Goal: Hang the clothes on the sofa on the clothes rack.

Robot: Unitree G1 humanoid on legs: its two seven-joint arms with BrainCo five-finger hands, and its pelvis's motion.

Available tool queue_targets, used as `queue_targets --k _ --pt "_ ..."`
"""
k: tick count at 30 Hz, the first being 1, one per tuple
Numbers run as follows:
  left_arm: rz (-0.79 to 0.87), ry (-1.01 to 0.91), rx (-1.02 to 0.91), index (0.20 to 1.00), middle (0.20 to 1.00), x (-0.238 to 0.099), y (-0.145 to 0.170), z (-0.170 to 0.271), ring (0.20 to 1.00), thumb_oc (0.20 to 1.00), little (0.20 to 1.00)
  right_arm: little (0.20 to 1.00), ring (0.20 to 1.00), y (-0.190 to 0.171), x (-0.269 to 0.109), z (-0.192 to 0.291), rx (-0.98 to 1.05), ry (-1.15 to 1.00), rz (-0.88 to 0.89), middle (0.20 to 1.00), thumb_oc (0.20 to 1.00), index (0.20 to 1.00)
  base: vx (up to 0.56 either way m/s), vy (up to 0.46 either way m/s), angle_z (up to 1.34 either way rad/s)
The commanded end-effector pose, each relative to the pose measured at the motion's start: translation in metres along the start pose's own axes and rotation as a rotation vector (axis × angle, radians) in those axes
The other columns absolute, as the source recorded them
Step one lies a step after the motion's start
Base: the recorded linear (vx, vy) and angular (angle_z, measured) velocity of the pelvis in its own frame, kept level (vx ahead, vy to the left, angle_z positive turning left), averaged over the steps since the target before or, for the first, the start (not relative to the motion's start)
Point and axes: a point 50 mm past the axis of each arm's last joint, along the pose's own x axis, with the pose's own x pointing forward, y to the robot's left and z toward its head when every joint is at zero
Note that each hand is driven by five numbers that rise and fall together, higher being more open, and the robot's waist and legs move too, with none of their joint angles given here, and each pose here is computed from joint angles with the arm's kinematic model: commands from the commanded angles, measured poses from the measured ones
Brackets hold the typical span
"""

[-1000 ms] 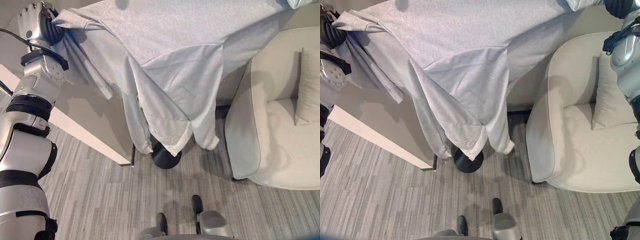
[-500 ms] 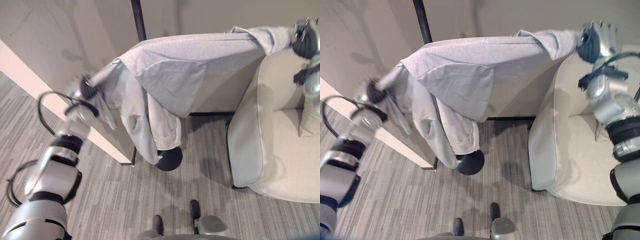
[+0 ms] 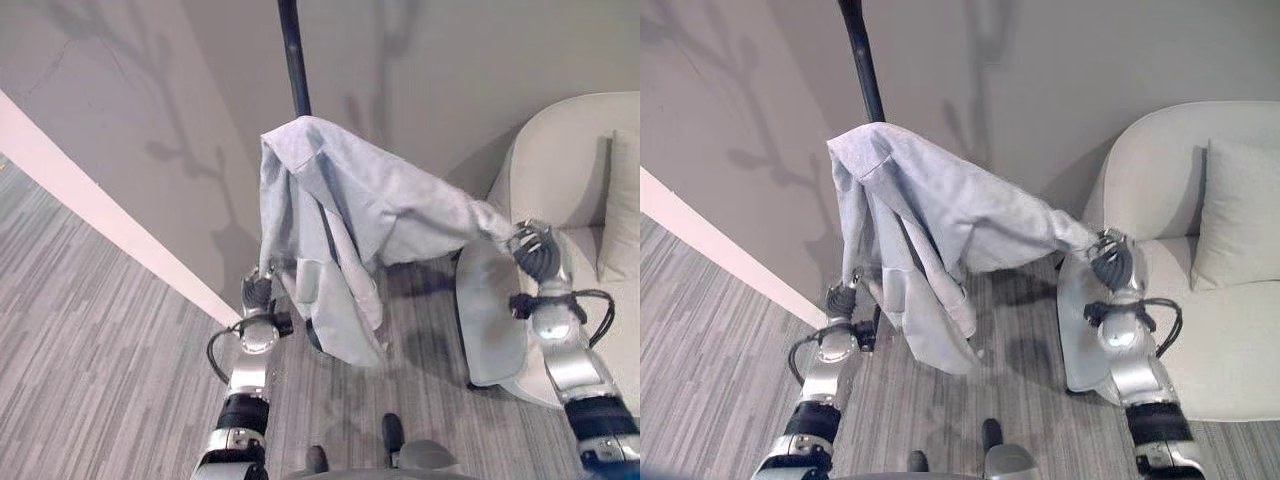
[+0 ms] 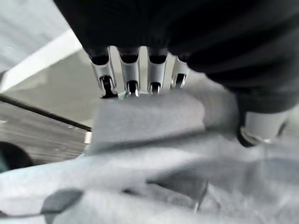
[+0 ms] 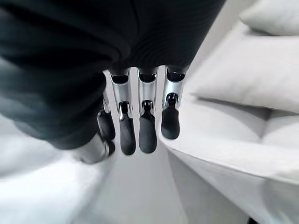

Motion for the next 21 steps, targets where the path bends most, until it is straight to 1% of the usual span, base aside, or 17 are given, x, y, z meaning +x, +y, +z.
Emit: queue_targets --k 1,2,3,5,7,8,10,12,14,16,17,18,19,20,21 --pt "0.025 0.04 -0.099 1.0 1.0 -0.004 0.034 -0.017 1.0 1.0 1.0 1.0 1.0 -0.012 -0.001 0.0 0.092 -0.04 0.021 1.0 1.0 1.0 0.0 0.0 0.0" --pt "0.066 0.083 -0.12 1.0 1.0 -0.009 0.048 -0.031 1.0 1.0 1.0 1.0 1.0 -0.009 -0.013 -0.017 0.147 0.038 0.043 1.0 1.0 1.0 0.0 0.0 0.0" --pt "0.066 0.084 -0.119 1.0 1.0 -0.009 0.048 -0.032 1.0 1.0 1.0 1.0 1.0 -0.009 -0.014 -0.017 0.147 0.039 0.044 1.0 1.0 1.0 0.0 0.0 0.0" --pt "0.115 0.147 -0.166 1.0 1.0 -0.018 0.061 -0.052 1.0 1.0 1.0 1.0 1.0 -0.009 -0.028 -0.035 0.205 0.123 0.039 1.0 1.0 1.0 0.0 0.0 0.0" --pt "0.137 0.151 -0.162 1.0 1.0 -0.023 0.072 -0.058 1.0 1.0 1.0 1.0 1.0 -0.005 -0.041 -0.05 0.287 0.208 0.031 1.0 1.0 1.0 0.0 0.0 0.0" --pt "0.137 0.151 -0.162 1.0 1.0 -0.023 0.072 -0.058 1.0 1.0 1.0 1.0 1.0 -0.005 -0.041 -0.051 0.287 0.208 0.031 1.0 1.0 1.0 0.0 0.0 0.0" --pt "0.13 0.232 -0.181 1.0 1.0 -0.031 0.077 -0.08 1.0 1.0 1.0 1.0 1.0 0.002 -0.055 -0.069 0.352 0.312 0.028 1.0 1.0 1.0 0.0 0.0 0.0" --pt "0.116 0.254 -0.212 1.0 1.0 -0.037 0.078 -0.087 1.0 1.0 1.0 1.0 1.0 0.005 -0.064 -0.08 0.36 0.373 0.029 1.0 1.0 1.0 0.0 0.0 0.0" --pt "0.133 0.247 -0.304 1.0 1.0 -0.039 0.077 -0.089 1.0 1.0 1.0 1.0 1.0 0.013 -0.079 -0.096 0.355 0.464 0.037 1.0 1.0 1.0 0.0 0.0 0.0" --pt "0.197 0.293 -0.447 1.0 1.0 -0.049 0.077 -0.105 1.0 1.0 1.0 1.0 1.0 0.023 -0.097 -0.113 0.398 0.579 0.029 1.0 1.0 1.0 0.0 0.0 0.0" --pt "0.238 0.348 -0.49 1.0 1.0 -0.055 0.078 -0.117 1.0 1.0 1.0 1.0 1.0 0.028 -0.106 -0.122 0.406 0.636 0.04 1.0 1.0 1.0 0.0 0.0 0.0" --pt "0.239 0.347 -0.491 1.0 1.0 -0.054 0.078 -0.117 1.0 1.0 1.0 1.0 1.0 0.028 -0.106 -0.122 0.407 0.635 0.04 1.0 1.0 1.0 0.0 0.0 0.0" --pt "0.354 0.474 -0.551 1.0 1.0 -0.072 0.092 -0.146 1.0 1.0 1.0 1.0 1.0 0.043 -0.13 -0.144 0.477 0.821 0.043 1.0 1.0 1.0 0.0 0.0 0.0" --pt "0.354 0.473 -0.551 1.0 1.0 -0.072 0.092 -0.146 1.0 1.0 1.0 1.0 1.0 0.043 -0.13 -0.144 0.477 0.82 0.043 1.0 1.0 1.0 0.04 -0.007 -0.01" --pt "0.444 0.575 -0.511 1.0 1.0 -0.088 0.113 -0.167 1.0 1.0 1.0 1.0 1.0 0.068 -0.155 -0.16 0.668 1.042 0.047 1.0 1.0 1.0 0.05 -0.005 -0.01"
